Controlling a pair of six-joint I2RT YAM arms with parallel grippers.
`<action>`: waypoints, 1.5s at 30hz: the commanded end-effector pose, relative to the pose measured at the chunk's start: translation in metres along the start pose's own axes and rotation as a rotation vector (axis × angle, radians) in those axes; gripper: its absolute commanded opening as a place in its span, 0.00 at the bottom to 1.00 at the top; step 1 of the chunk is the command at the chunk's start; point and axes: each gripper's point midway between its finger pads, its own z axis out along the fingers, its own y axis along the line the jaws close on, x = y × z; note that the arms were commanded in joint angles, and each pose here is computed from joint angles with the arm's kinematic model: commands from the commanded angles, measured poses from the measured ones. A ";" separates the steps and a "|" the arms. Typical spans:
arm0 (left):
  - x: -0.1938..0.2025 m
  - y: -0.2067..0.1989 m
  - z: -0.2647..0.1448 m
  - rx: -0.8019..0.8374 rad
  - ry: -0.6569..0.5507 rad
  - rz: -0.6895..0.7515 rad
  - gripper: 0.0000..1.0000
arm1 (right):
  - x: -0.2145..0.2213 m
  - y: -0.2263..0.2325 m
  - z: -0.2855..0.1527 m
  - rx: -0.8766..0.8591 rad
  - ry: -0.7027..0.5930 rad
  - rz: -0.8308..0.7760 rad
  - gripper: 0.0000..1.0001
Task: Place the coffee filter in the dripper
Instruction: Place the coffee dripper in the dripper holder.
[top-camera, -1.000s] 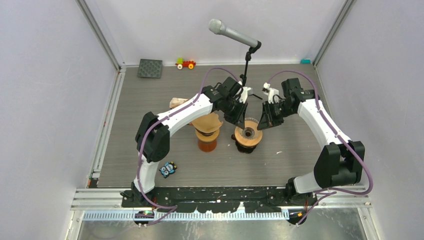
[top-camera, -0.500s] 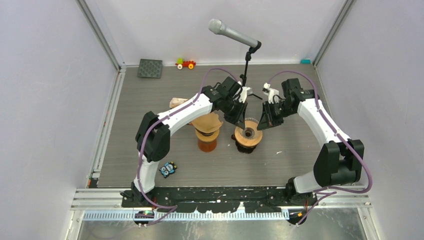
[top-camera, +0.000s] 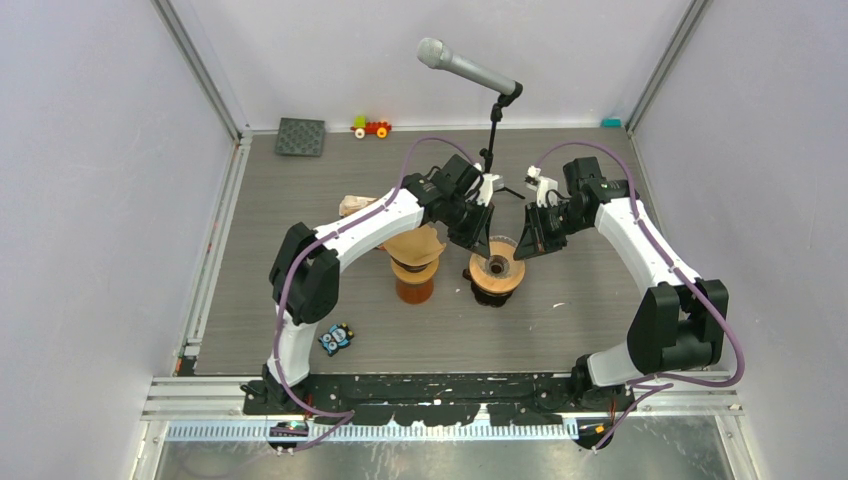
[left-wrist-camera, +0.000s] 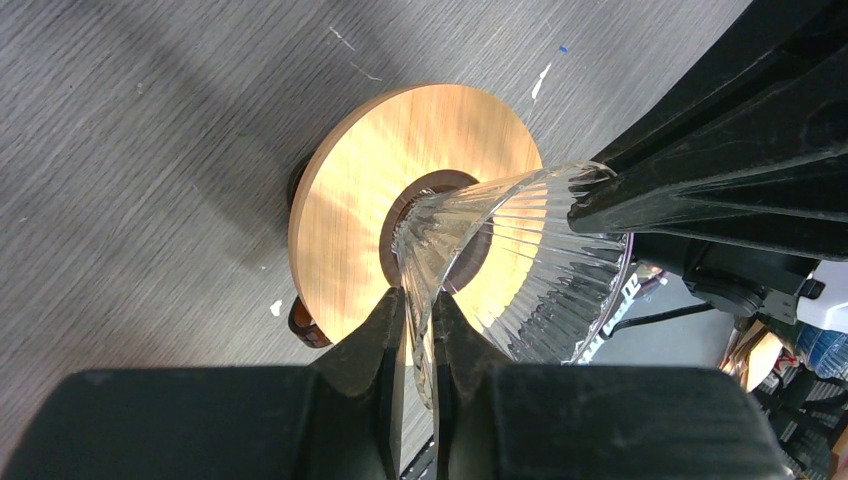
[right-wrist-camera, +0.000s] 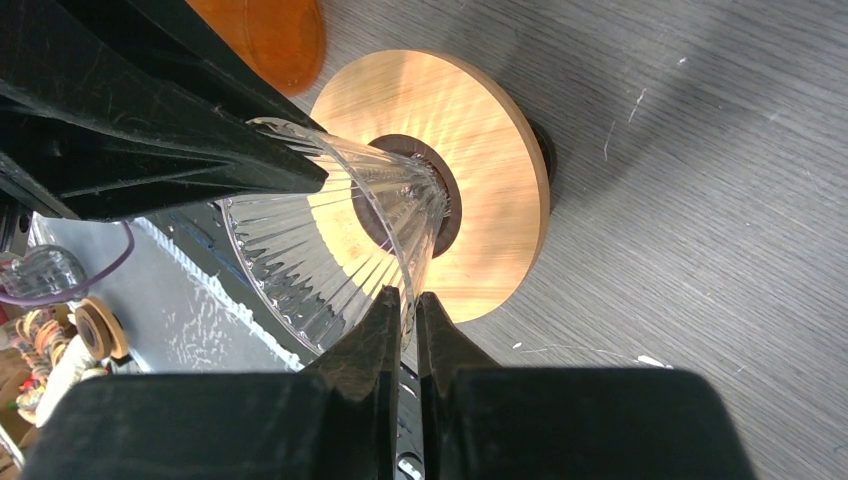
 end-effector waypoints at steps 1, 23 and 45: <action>0.066 0.024 0.053 -0.042 0.196 0.009 0.00 | 0.013 -0.039 0.028 0.124 0.054 -0.059 0.00; 0.078 0.026 0.062 -0.041 0.226 0.025 0.00 | 0.025 -0.051 0.037 0.166 0.099 -0.066 0.01; 0.074 0.018 0.057 -0.059 0.188 0.118 0.00 | 0.020 -0.054 0.034 0.192 0.060 -0.100 0.01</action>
